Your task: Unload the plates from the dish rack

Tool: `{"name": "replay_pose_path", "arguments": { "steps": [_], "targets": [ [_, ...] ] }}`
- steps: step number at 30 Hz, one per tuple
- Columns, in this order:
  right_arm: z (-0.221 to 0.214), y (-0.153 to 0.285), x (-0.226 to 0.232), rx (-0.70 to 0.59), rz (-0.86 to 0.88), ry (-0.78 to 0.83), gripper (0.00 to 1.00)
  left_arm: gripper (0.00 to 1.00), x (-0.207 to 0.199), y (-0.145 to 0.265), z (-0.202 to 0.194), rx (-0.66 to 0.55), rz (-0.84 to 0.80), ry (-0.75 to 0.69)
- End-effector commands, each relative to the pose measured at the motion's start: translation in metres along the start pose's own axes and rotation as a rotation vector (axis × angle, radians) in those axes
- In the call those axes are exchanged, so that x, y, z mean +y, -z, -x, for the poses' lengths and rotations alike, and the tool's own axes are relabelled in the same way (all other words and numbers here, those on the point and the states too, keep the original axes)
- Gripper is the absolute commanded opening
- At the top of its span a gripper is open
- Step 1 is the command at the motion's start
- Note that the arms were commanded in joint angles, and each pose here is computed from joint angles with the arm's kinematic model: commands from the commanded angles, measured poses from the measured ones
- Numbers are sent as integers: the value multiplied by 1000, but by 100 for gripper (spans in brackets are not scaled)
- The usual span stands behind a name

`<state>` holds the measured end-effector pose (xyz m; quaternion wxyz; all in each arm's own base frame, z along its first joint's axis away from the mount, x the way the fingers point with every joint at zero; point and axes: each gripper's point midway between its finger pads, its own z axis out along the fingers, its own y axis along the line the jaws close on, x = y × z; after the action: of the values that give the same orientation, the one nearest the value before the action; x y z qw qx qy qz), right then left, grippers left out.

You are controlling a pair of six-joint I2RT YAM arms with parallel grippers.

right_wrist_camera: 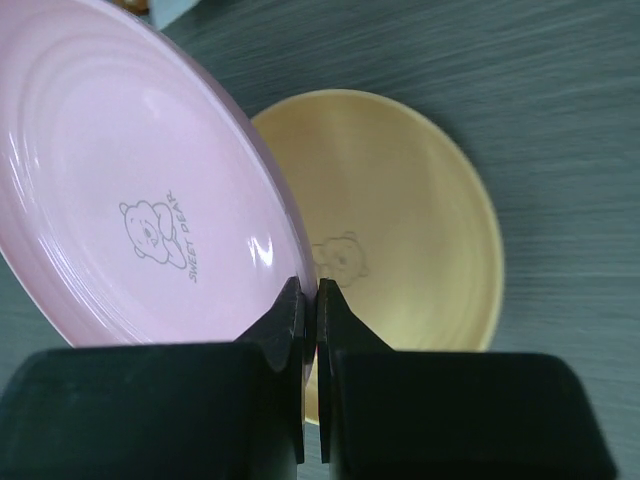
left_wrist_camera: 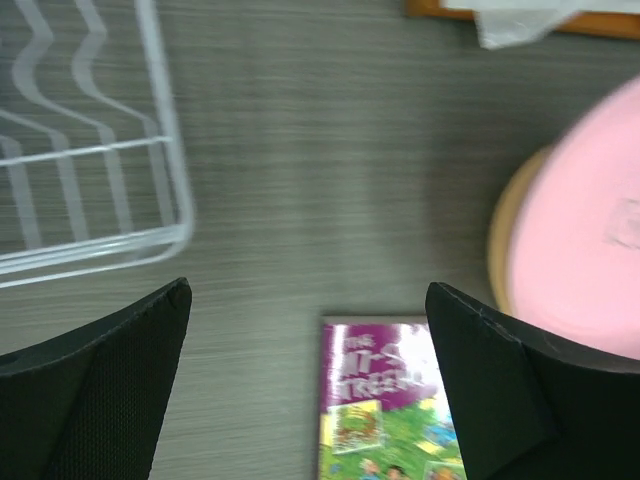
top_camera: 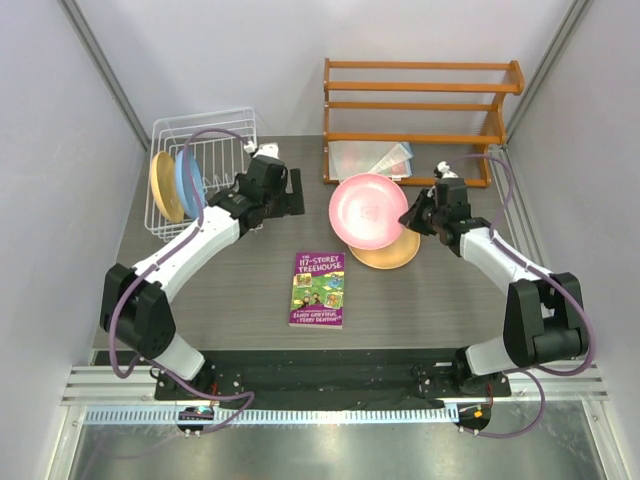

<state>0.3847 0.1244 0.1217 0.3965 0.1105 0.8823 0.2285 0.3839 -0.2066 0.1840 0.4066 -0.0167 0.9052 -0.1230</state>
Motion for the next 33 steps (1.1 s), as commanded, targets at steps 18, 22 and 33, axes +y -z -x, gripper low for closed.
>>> {"name": "replay_pose_path", "arguments": {
  "steps": [18, 22, 33],
  "targets": [
    [-10, 5, -63, 72, -274, 60, 17, 99, 149, 67, 92, -310, 640, -68],
    [-10, 4, -64, 75, -277, 68, 42, 99, 152, 64, 93, -306, 635, -58],
    [25, 39, -58, -52, -324, 103, 63, 99, 187, 59, 101, -295, 694, -3]
  ]
}}
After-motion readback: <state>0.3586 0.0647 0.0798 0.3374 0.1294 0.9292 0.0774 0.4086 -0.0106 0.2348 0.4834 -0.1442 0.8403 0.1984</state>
